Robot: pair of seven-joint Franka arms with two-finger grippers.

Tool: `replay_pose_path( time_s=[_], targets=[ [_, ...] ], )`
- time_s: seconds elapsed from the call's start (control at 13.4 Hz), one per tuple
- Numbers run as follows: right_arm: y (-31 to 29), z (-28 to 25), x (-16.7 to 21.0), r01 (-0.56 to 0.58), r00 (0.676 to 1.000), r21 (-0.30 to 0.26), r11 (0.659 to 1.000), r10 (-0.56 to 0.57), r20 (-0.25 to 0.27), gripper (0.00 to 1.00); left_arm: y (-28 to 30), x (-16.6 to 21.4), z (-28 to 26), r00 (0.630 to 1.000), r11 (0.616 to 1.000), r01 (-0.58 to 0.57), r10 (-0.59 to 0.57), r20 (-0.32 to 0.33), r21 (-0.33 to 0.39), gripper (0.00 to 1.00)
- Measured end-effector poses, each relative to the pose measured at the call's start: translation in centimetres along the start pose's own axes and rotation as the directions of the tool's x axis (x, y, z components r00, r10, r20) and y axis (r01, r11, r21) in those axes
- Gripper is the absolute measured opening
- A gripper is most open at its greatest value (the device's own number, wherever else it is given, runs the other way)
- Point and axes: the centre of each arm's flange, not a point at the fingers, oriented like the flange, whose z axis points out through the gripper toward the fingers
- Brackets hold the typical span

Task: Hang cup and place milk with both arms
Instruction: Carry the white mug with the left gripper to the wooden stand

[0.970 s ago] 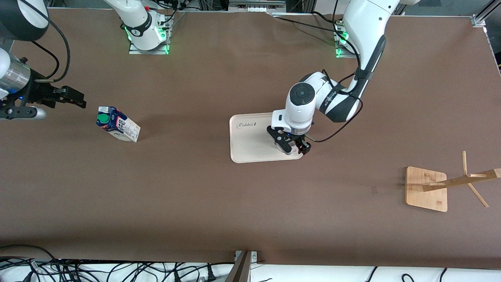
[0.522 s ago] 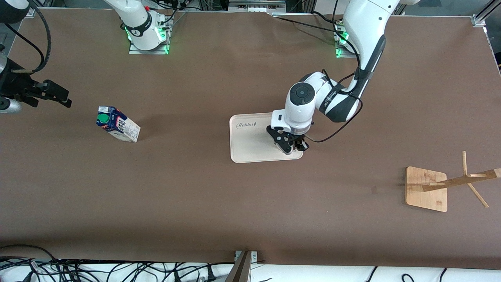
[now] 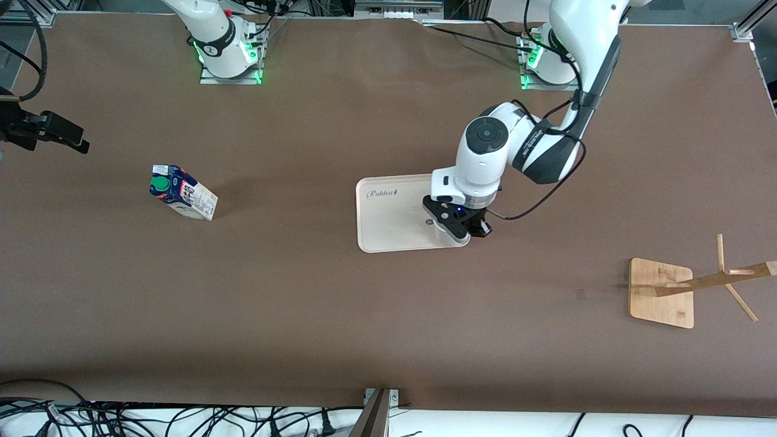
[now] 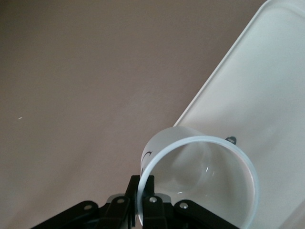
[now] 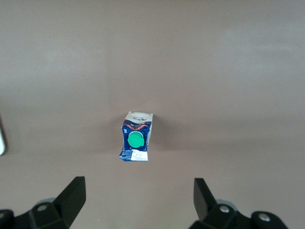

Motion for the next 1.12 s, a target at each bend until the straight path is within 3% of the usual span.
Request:
replay_pose_path(
  time_s=[0.22, 0.6, 0.82, 1.12],
  targets=[
    [-0.8, 0.1, 0.0, 0.016, 1.0, -0.011, 1.0, -0.016, 0.007, 1.0, -4.0, -1.7, -4.9, 1.0, 1.0, 0.004, -0.005, 0.025, 0.025, 0.07],
    [-0.4, 0.3, 0.0, 0.01, 1.0, -0.011, 1.0, -0.009, 0.015, 1.0, -17.7, -8.6, -11.0, 0.971, 0.967, -0.239, 0.238, 0.029, 0.086, 0.07],
    [-1.0, 0.4, -0.1, 0.021, 0.999, -0.011, 1.0, -0.021, 0.025, 1.0, -23.5, -11.1, -13.3, 0.911, 0.9, -0.413, 0.41, 0.05, 0.136, 0.07],
    [-2.0, 0.5, -0.1, 0.043, 0.999, -0.011, 0.999, -0.043, 0.033, 1.0, -28.0, -12.5, -17.4, 0.783, 0.751, -0.621, 0.602, 0.156, 0.222, 0.07]
  ],
)
